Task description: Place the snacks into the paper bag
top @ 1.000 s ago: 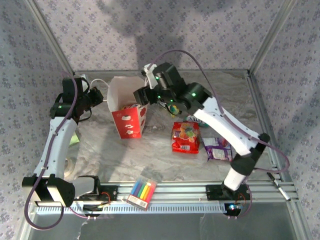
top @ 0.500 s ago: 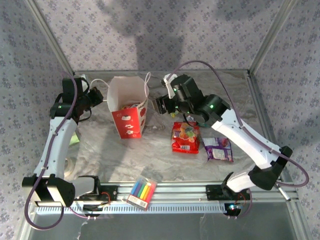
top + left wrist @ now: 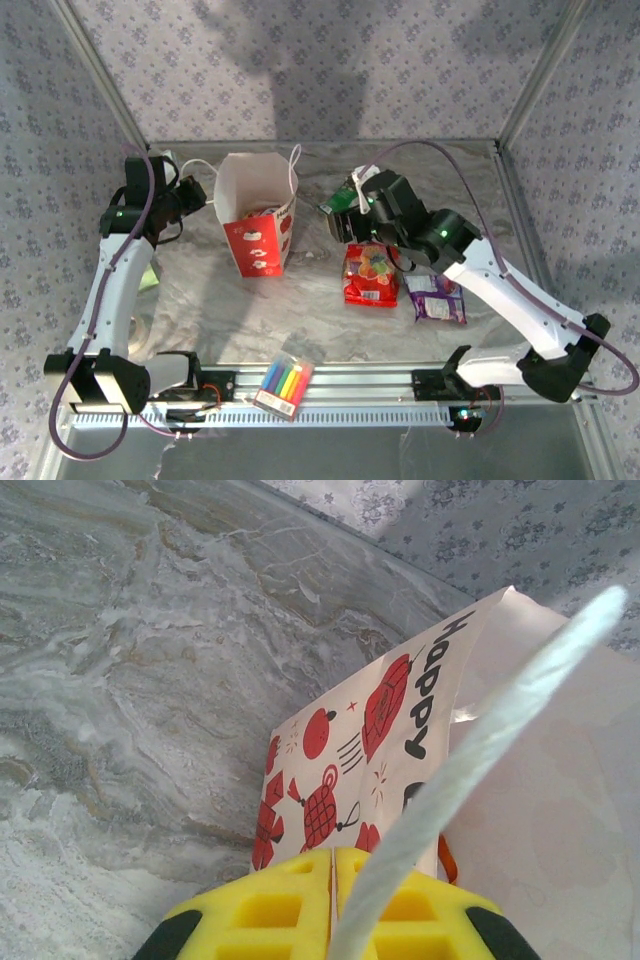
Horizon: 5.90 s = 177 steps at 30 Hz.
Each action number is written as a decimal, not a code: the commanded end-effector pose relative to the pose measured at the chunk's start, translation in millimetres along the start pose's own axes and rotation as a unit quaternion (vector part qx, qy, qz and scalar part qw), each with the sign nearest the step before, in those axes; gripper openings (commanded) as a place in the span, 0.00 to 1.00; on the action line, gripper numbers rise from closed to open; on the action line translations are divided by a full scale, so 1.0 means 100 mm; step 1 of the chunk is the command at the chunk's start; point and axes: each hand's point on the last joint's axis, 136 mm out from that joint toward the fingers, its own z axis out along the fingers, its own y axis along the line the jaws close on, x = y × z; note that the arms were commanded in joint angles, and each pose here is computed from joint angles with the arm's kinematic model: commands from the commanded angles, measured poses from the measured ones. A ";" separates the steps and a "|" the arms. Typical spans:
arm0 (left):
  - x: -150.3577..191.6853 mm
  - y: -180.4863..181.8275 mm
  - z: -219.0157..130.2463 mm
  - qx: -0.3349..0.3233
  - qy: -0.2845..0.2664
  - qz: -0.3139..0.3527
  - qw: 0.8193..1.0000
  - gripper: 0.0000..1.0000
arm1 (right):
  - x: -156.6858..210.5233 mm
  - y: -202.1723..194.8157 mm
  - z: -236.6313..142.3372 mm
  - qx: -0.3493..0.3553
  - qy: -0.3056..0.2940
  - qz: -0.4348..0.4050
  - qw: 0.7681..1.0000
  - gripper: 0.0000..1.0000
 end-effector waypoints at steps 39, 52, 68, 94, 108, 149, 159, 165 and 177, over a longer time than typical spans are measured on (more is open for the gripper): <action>-0.04 -0.01 -0.18 -0.007 -0.011 0.011 1.000 0.09 | 1.50 -0.69 0.48 0.078 0.206 0.166 0.961 0.89; -0.04 -0.02 -0.16 -0.006 -0.009 0.013 1.000 0.10 | 1.97 -0.78 0.59 0.105 0.289 0.183 0.934 0.89; 0.00 0.00 -0.12 -0.009 -0.002 0.016 1.000 0.10 | 2.36 -0.75 0.77 0.103 0.339 0.214 0.910 0.90; 0.02 -0.01 -0.07 -0.008 0.004 0.018 1.000 0.10 | 2.59 -0.71 0.85 0.076 0.337 0.236 0.908 1.00; 0.04 -0.02 -0.06 -0.008 0.008 0.022 1.000 0.11 | 2.90 -0.65 1.01 0.046 0.367 0.256 0.893 1.00; 0.02 -0.10 -0.09 -0.001 0.005 0.031 1.000 0.11 | 2.17 -0.66 0.89 0.106 0.296 0.150 0.937 0.17; 0.03 -0.10 -0.09 0.000 0.004 0.034 0.999 0.11 | 1.58 -0.61 0.61 0.089 0.232 0.116 0.962 0.12; 0.02 -0.10 -0.10 0.001 0.000 0.037 0.999 0.11 | 1.16 -0.56 0.38 0.075 0.191 0.098 0.974 0.12; -0.02 -0.14 -0.13 0.007 -0.004 0.045 0.999 0.11 | 0.50 -0.51 0.00 0.070 0.103 0.086 0.988 0.10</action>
